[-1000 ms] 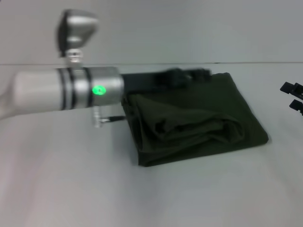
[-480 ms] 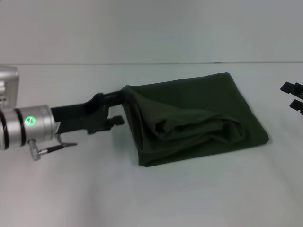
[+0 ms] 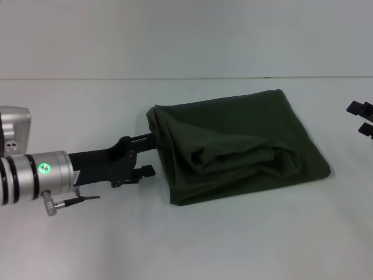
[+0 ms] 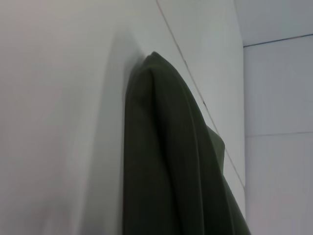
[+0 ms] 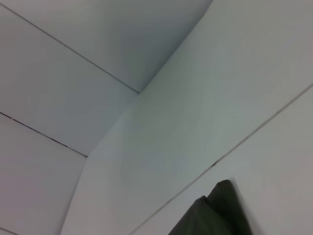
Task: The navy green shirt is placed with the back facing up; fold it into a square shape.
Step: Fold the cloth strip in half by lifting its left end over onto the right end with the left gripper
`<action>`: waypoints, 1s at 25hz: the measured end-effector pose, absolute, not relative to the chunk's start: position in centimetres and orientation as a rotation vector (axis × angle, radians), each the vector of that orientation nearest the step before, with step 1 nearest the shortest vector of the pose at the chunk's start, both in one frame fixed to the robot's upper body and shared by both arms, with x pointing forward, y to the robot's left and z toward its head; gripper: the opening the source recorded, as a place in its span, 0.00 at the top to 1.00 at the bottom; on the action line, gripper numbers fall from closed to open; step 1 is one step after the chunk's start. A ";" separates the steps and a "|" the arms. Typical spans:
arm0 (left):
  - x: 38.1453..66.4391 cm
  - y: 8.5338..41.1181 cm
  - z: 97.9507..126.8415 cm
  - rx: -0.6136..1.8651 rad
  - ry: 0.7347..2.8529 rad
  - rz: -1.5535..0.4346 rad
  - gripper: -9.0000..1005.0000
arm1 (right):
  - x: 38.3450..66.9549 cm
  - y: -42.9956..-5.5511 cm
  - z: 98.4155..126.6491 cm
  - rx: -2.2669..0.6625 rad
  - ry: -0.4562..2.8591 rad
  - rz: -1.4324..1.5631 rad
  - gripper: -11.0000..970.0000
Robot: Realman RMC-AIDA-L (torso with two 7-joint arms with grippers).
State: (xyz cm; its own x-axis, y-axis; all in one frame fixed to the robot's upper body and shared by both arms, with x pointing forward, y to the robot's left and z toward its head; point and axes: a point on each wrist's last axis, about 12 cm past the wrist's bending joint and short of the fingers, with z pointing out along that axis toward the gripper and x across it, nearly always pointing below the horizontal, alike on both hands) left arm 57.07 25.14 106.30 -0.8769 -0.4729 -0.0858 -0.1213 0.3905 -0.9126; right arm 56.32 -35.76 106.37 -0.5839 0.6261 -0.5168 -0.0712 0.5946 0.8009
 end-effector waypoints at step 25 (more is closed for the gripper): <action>61.4 18.2 109.9 -0.286 2.292 -1.524 0.16 | 56.2 -35.5 106.2 0.441 1.975 1.039 0.13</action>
State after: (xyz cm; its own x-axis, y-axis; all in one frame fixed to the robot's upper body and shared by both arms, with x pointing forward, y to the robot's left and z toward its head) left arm 61.44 18.23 109.88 -0.9102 -0.3664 -0.1932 0.0364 0.3940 -0.9184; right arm 56.23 -35.53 106.18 -0.5852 0.6257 -0.5158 -0.0709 0.5942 0.8012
